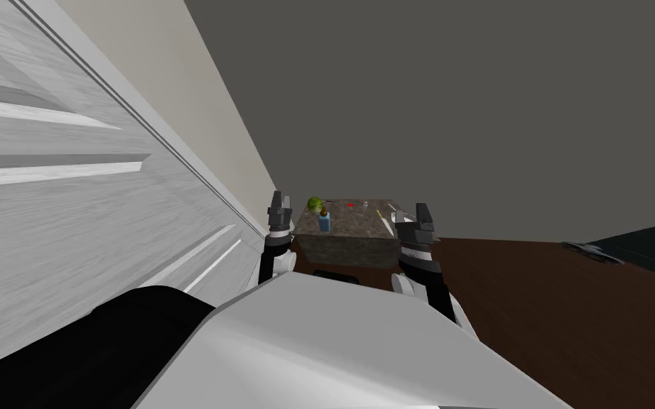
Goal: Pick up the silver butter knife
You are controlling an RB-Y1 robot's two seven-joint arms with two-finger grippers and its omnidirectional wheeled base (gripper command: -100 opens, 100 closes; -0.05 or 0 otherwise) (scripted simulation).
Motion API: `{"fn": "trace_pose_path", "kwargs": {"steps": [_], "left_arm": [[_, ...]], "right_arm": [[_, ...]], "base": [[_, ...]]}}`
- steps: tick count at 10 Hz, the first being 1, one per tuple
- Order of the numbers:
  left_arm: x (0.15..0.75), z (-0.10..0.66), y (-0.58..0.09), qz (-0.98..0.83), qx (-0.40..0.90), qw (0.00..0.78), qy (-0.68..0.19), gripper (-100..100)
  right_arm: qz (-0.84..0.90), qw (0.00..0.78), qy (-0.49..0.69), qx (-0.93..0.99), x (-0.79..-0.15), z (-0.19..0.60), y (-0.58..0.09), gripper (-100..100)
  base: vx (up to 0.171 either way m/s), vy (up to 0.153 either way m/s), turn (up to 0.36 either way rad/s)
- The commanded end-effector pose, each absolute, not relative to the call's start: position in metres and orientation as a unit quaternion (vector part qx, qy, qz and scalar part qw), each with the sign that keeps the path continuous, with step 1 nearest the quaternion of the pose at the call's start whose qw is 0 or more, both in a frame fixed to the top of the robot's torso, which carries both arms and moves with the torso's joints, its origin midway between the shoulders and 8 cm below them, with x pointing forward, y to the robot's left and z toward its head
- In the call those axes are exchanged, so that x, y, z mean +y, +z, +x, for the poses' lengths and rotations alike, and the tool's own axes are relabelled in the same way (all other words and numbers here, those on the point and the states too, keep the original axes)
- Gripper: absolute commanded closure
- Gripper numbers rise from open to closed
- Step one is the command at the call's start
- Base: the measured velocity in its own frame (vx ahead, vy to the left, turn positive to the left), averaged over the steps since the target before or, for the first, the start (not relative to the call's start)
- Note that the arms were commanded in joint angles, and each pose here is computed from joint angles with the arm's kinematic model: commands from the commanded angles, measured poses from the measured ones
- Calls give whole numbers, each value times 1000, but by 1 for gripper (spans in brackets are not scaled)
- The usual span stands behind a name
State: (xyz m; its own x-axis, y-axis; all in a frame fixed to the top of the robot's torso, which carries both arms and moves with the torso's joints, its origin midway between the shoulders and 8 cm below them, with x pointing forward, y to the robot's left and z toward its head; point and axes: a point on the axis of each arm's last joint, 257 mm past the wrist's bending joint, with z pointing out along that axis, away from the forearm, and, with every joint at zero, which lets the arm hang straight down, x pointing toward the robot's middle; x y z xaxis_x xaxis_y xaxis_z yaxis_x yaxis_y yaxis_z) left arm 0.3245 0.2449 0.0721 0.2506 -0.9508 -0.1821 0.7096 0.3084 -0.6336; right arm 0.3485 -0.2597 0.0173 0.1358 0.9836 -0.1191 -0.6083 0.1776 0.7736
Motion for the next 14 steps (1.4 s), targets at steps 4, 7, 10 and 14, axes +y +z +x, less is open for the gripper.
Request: {"fn": "trace_pose_path", "kwargs": {"steps": [4,7,10,14], "left_arm": [[245,324,72,-218,276,760,-546,0],[245,324,72,-218,276,760,-546,0],[245,324,72,-218,276,760,-546,0],[245,324,72,-218,277,760,-546,0]], "right_arm": [[276,696,542,382,-262,357,-2,-100],[270,696,510,428,-270,364,-21,-100],[267,692,468,481,-284,372,-47,-100],[268,678,401,555,-312,381,-91,-100]], "base": [[-8,0,94],[-12,4,134],[-14,8,158],[-10,18,213]]}}
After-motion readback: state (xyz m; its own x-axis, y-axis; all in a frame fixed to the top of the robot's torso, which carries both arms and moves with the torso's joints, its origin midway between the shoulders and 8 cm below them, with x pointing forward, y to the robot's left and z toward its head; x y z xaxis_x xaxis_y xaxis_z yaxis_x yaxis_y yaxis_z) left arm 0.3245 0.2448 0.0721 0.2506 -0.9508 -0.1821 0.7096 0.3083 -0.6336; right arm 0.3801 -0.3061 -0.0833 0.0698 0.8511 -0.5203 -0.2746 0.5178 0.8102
